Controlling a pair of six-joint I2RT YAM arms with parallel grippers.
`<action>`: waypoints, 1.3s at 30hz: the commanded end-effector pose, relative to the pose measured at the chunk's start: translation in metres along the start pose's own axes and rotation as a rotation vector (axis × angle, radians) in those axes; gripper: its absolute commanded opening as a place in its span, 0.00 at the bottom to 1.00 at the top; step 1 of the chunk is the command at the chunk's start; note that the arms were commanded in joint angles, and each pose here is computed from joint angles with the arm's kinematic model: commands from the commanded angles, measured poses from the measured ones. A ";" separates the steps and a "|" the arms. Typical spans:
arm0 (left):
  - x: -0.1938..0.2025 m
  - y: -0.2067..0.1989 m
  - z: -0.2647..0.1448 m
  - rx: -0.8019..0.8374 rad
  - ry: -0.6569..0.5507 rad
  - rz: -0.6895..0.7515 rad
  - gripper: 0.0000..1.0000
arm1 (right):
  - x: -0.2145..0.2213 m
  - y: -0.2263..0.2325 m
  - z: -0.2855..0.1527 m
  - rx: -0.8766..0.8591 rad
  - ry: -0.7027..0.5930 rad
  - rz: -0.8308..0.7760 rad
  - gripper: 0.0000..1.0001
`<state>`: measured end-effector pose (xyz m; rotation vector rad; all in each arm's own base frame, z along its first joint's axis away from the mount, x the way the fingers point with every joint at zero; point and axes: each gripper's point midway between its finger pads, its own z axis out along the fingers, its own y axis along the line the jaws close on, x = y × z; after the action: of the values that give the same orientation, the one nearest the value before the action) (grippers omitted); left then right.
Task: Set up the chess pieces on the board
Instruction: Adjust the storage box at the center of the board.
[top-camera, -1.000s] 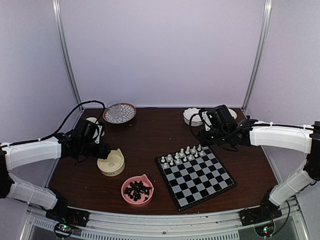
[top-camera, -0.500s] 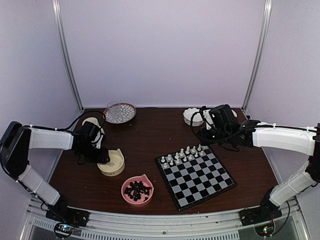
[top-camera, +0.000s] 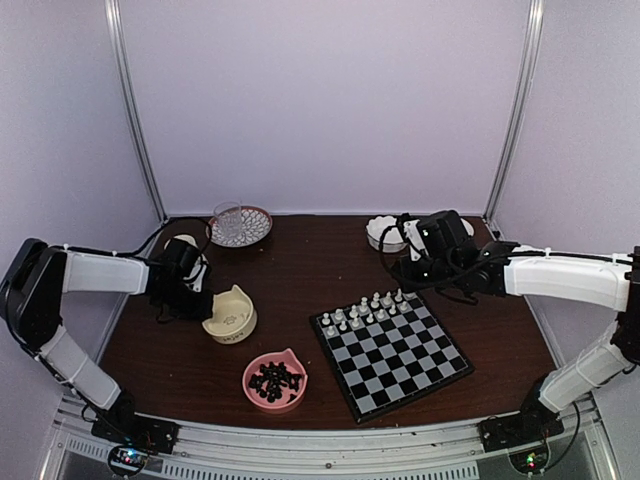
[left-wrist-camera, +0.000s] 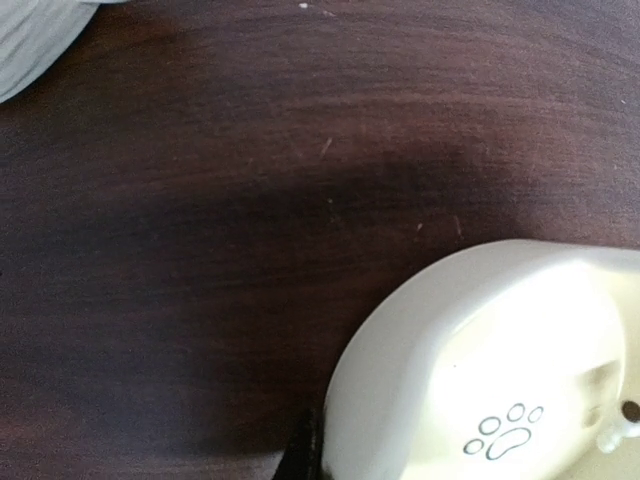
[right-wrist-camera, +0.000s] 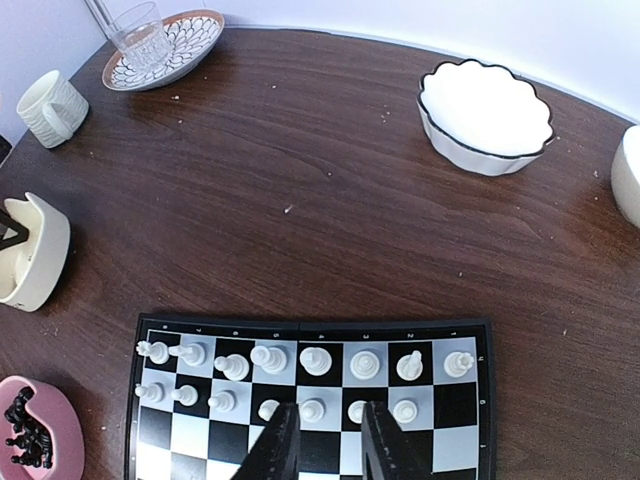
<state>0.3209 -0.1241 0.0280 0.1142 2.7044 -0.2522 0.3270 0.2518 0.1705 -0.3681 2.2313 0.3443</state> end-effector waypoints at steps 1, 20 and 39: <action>-0.016 -0.003 -0.030 0.010 -0.144 0.028 0.00 | 0.003 0.008 0.002 -0.016 -0.005 -0.024 0.24; -0.009 -0.024 -0.061 -0.037 -0.224 0.102 0.00 | 0.024 0.148 0.008 -0.302 0.032 -0.272 0.21; -0.007 -0.035 -0.006 -0.072 0.005 0.146 0.32 | 0.033 0.164 0.004 -0.360 0.031 -0.302 0.20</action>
<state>0.3101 -0.1498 0.0271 0.3000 2.7334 -0.0828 0.2503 0.4012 0.1522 -0.8981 2.1348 0.5716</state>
